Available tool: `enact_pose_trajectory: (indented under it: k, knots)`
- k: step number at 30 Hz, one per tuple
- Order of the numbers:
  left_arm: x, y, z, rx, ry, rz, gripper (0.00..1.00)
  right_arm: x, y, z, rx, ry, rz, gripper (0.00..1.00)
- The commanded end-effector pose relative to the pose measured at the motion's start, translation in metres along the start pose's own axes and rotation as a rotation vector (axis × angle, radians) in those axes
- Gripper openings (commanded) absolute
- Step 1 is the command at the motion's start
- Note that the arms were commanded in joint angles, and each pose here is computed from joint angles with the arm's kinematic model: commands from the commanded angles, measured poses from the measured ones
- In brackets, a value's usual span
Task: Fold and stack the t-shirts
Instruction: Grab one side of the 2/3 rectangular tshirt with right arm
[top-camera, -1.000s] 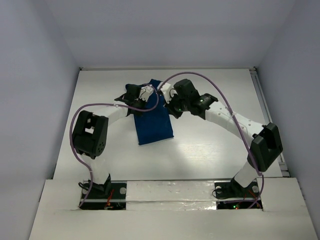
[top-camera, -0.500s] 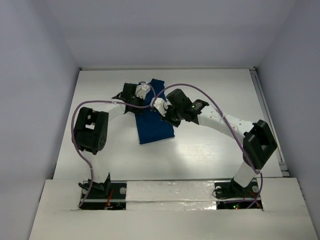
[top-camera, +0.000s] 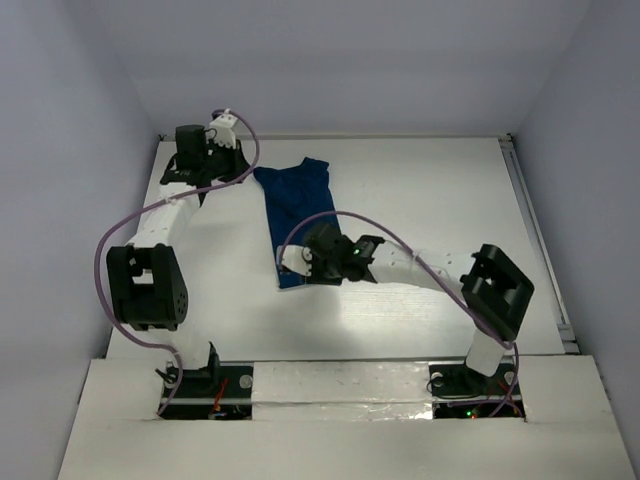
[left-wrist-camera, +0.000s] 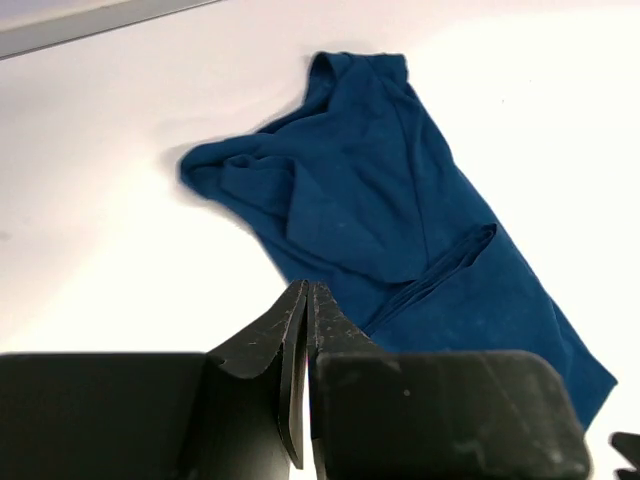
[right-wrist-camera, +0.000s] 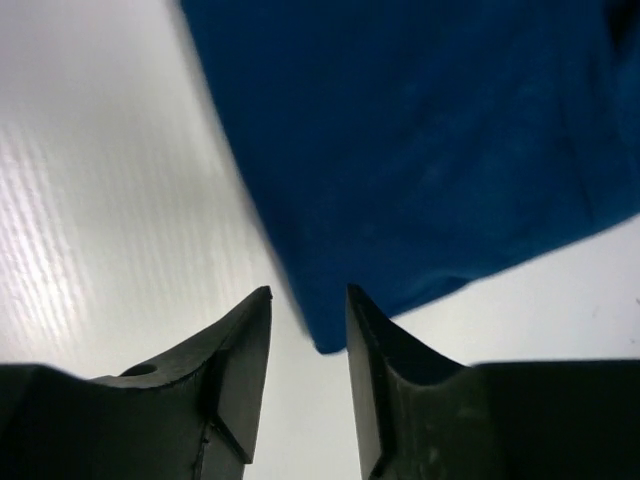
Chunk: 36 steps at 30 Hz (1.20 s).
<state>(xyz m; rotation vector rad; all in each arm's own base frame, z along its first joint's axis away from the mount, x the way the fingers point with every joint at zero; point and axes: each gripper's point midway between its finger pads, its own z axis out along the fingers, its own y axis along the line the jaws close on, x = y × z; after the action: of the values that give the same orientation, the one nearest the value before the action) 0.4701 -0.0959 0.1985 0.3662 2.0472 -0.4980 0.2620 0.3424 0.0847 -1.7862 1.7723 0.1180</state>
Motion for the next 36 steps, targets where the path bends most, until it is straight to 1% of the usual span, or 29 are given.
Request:
enact_pose_trajectory:
  k: [1,4,9,11,15,22,31,36]
  knots:
    - [-0.025,0.011,-0.035,0.013,-0.066,-0.024,0.0,-0.012,0.002,0.012,0.091,0.008,-0.091,0.46]
    - [-0.027,0.035,-0.055,-0.019,-0.095,-0.044,0.0,-0.011,0.005,0.023,0.122,0.043,-0.124,0.48]
    - [-0.012,0.046,-0.067,-0.009,-0.086,-0.079,0.0,-0.01,-0.003,0.034,0.159,0.076,-0.122,0.49]
    - [-0.003,0.047,-0.069,-0.009,-0.076,-0.083,0.0,-0.009,-0.009,0.039,0.199,0.093,-0.107,0.49]
    - [0.0,0.043,-0.073,-0.004,-0.084,-0.071,0.0,-0.008,-0.018,0.044,0.247,0.111,-0.091,0.5]
    - [-0.007,0.038,-0.077,0.008,-0.104,-0.055,0.0,-0.009,-0.014,0.05,0.226,0.113,-0.091,0.5]
    - [0.008,0.038,-0.07,0.03,-0.081,-0.083,0.0,-0.013,-0.012,0.054,0.207,0.108,-0.081,0.5]
    - [0.01,0.035,-0.07,0.035,-0.087,-0.083,0.0,-0.018,-0.01,0.045,0.211,0.093,-0.065,0.52]
